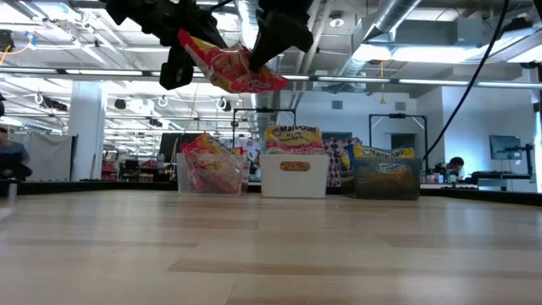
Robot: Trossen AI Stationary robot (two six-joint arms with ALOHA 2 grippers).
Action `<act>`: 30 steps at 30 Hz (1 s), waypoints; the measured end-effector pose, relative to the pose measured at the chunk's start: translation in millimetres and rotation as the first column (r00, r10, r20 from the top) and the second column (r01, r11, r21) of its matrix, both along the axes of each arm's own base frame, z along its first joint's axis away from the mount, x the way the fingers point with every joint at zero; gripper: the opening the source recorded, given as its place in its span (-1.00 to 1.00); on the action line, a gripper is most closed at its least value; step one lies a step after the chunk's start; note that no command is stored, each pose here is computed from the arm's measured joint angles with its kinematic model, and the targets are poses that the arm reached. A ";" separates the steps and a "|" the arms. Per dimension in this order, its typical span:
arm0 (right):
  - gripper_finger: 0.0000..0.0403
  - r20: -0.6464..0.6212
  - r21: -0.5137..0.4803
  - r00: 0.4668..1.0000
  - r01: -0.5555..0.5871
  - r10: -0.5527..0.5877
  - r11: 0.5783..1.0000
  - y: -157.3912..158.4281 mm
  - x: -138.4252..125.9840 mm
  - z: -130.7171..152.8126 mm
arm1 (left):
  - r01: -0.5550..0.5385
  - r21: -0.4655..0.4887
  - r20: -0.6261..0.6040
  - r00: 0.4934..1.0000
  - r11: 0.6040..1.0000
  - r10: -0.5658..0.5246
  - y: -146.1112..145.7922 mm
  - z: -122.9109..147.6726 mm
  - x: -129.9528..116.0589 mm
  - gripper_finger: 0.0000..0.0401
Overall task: Sort Maruchan noodles
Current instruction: Put the red noodle pack into the transparent bin
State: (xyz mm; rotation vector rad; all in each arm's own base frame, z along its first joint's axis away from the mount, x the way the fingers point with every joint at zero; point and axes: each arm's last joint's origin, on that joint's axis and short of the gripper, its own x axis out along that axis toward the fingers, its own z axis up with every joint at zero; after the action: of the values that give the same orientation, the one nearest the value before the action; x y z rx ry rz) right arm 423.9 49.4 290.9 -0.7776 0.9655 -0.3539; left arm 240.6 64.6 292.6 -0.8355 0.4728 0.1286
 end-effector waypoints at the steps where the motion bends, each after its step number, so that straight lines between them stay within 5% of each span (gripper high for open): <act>1: -0.83 0.000 0.000 1.000 -0.001 0.001 1.000 0.3 -0.1 0.1 | 0.003 0.006 0.000 1.000 1.000 -0.003 0.0 0.0 0.0 -0.53; 15: -0.50 0.002 0.020 1.000 0.019 -0.020 1.000 1.1 -1.8 -0.9 | 0.049 0.061 -0.013 0.999 0.997 -0.049 -0.9 -1.8 -0.9 -0.52; 21: -0.30 0.011 0.108 1.000 0.015 -0.016 0.994 3.7 -4.6 0.0 | 0.047 0.065 -0.025 0.999 0.997 -0.046 -1.0 -2.8 -1.3 -0.52; 30: -0.05 -0.070 0.100 0.998 0.016 -0.009 0.995 12.0 -13.1 -4.5 | 0.053 0.191 -0.060 0.997 0.980 -0.042 0.9 -5.1 -3.1 -0.53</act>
State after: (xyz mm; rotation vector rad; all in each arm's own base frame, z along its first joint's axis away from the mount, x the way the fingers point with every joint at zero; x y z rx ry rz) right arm 410.8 61.5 286.4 -0.6958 1.0458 -0.2878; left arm 237.5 65.5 287.5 -0.6317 0.5236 0.1512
